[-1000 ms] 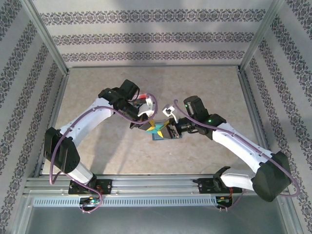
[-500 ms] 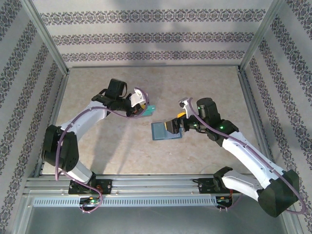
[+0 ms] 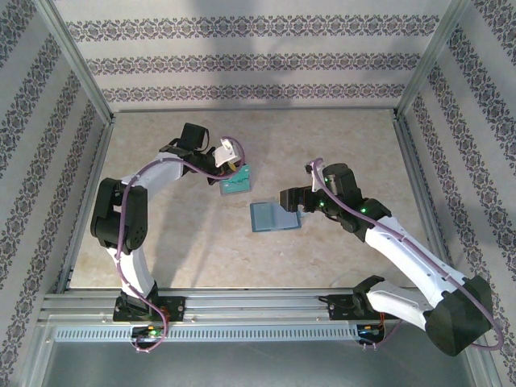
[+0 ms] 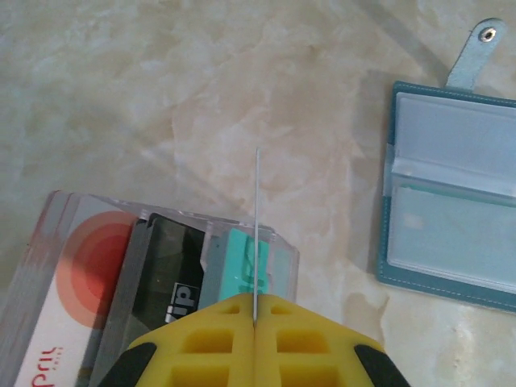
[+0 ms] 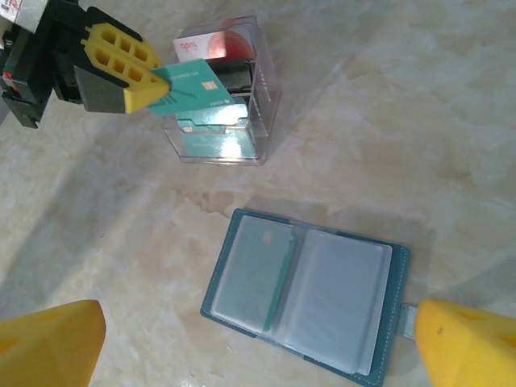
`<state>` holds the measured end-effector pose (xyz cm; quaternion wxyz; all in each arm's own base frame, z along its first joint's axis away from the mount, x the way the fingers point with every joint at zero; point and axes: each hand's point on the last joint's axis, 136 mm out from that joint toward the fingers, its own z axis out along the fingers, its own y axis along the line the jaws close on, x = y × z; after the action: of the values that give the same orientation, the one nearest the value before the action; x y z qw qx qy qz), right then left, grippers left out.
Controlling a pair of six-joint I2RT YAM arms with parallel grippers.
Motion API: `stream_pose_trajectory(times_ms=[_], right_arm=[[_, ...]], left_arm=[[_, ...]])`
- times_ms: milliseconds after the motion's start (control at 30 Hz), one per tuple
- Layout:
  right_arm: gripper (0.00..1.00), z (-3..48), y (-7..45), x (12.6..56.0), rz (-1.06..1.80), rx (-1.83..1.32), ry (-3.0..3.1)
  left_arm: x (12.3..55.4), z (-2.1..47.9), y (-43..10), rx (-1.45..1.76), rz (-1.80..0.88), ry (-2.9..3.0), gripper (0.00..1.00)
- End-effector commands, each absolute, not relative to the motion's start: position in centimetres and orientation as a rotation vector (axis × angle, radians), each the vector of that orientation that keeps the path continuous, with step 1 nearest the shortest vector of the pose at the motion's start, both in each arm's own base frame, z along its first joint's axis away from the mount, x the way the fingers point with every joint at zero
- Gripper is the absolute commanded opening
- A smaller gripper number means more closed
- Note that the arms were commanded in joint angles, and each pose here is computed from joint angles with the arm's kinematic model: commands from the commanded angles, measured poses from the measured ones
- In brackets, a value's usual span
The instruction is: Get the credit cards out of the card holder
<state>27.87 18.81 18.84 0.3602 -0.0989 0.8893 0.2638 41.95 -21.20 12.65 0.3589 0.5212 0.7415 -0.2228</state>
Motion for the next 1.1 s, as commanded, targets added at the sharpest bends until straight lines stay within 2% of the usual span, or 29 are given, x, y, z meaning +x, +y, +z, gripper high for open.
stream_pose_trajectory(times_ms=[0,633,1067], right_arm=[[0.98,18.7,17.9,28.3,0.645,-0.195,2.297],[0.98,19.2,16.8,28.4,0.635,-0.137,2.276],[0.98,19.2,16.8,28.3,0.640,-0.145,2.278]], left_arm=[[42.8,13.0,-21.0,1.380,-0.577,1.867,0.00],[42.1,9.6,-19.9,1.405,-0.642,1.953,0.00],[43.1,8.4,-19.9,1.422,-0.641,1.981,0.00]])
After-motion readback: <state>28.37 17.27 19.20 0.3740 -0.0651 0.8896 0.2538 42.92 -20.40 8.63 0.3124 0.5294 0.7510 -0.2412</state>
